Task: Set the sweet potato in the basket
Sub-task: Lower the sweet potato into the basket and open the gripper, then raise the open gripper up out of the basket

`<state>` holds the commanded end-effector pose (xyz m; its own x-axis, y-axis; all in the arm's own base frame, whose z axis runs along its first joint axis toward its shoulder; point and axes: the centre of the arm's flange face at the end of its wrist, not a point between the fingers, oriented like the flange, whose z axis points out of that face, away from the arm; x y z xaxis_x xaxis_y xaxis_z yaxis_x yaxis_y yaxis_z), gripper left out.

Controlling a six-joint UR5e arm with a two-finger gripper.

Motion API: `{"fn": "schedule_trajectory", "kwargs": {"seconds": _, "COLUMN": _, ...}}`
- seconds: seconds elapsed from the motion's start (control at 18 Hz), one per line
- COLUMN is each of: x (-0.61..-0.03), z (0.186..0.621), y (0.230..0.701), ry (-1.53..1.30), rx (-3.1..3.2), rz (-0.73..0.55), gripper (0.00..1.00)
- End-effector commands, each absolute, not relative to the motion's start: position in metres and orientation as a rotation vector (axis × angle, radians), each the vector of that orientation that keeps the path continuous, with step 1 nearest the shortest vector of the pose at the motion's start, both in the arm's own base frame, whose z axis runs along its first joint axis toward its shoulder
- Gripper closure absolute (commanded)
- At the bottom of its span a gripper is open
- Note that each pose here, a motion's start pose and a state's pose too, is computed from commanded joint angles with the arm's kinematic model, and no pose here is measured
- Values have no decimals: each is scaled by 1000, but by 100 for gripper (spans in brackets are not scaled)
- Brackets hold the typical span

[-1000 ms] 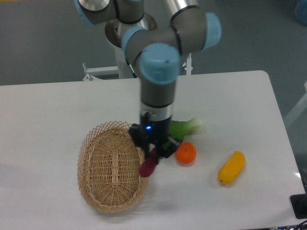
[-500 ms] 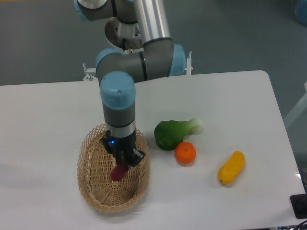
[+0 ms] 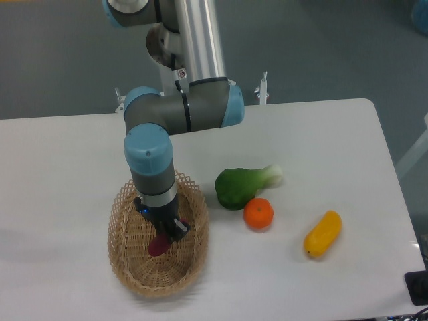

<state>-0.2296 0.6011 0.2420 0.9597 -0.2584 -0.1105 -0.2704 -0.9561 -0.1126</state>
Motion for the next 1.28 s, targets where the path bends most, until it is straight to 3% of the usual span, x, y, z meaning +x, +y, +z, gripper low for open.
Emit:
{"fn": "schedule_trajectory", "kwargs": {"seconds": 0.67, "x": -231, "z": 231, "y": 603, "ry": 408, "rx": -2995, "rz": 130, "gripper": 72}}
{"fn": "schedule_trajectory", "kwargs": {"seconds": 0.78, "x": -231, "z": 231, "y": 603, "ry": 408, "rx": -2995, "rz": 130, "gripper": 57}}
{"fn": "schedule_trajectory", "kwargs": {"seconds": 0.89, "x": -231, "z": 231, "y": 602, "ry": 405, "rx": -2997, "rz": 137, "gripper": 18}}
{"fn": "schedule_trajectory", "kwargs": {"seconds": 1.0, "x": -234, "z": 231, "y": 600, "ry": 404, "rx": -3023, "rz": 192, "gripper": 0}}
{"fn": "schedule_trajectory", "kwargs": {"seconds": 1.28, "x": -238, "z": 259, "y": 601, "ry": 377, "rx": -2995, "rz": 262, "gripper": 0}}
